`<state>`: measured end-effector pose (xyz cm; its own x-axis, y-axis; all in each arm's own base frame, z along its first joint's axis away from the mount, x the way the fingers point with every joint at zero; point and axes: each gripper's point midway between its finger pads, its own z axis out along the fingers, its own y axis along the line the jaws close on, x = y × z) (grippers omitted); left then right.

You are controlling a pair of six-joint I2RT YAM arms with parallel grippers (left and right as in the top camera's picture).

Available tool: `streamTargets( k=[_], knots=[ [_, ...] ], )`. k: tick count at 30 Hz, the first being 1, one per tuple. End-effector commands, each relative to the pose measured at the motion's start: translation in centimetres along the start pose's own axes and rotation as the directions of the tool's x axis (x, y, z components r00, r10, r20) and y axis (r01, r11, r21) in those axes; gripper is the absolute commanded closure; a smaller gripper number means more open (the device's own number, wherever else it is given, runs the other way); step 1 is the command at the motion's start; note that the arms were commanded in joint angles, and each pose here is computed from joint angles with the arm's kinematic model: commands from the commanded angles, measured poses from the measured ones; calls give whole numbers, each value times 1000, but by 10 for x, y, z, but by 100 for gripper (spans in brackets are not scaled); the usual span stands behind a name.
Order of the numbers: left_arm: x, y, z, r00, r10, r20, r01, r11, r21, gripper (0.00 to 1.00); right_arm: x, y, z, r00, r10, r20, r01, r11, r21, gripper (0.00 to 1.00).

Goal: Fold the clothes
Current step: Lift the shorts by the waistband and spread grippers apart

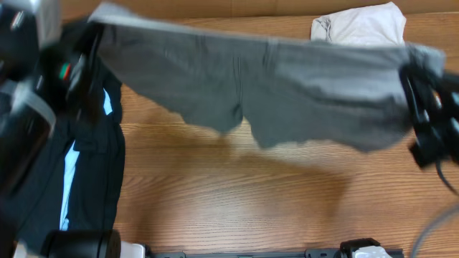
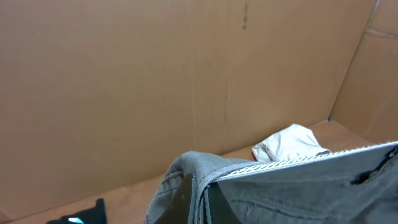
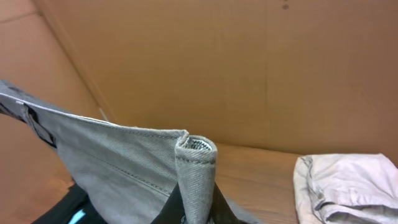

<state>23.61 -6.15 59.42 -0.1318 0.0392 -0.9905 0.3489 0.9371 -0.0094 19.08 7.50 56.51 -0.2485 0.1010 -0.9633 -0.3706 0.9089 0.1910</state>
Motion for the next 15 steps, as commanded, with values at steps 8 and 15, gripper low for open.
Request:
streamTargets(
  k=[8, 15],
  knots=[
    [37, 76, -21, 988, -80, -134, 14, 902, -432, 96, 14, -44, -12, 999, 24, -35, -14, 966, 258, 96],
    [116, 112, 60, 869, -236, -435, 11, 888, -460, 96, 58, -71, 78, 944, 117, -308, -34, 965, 260, 96]
  ],
)
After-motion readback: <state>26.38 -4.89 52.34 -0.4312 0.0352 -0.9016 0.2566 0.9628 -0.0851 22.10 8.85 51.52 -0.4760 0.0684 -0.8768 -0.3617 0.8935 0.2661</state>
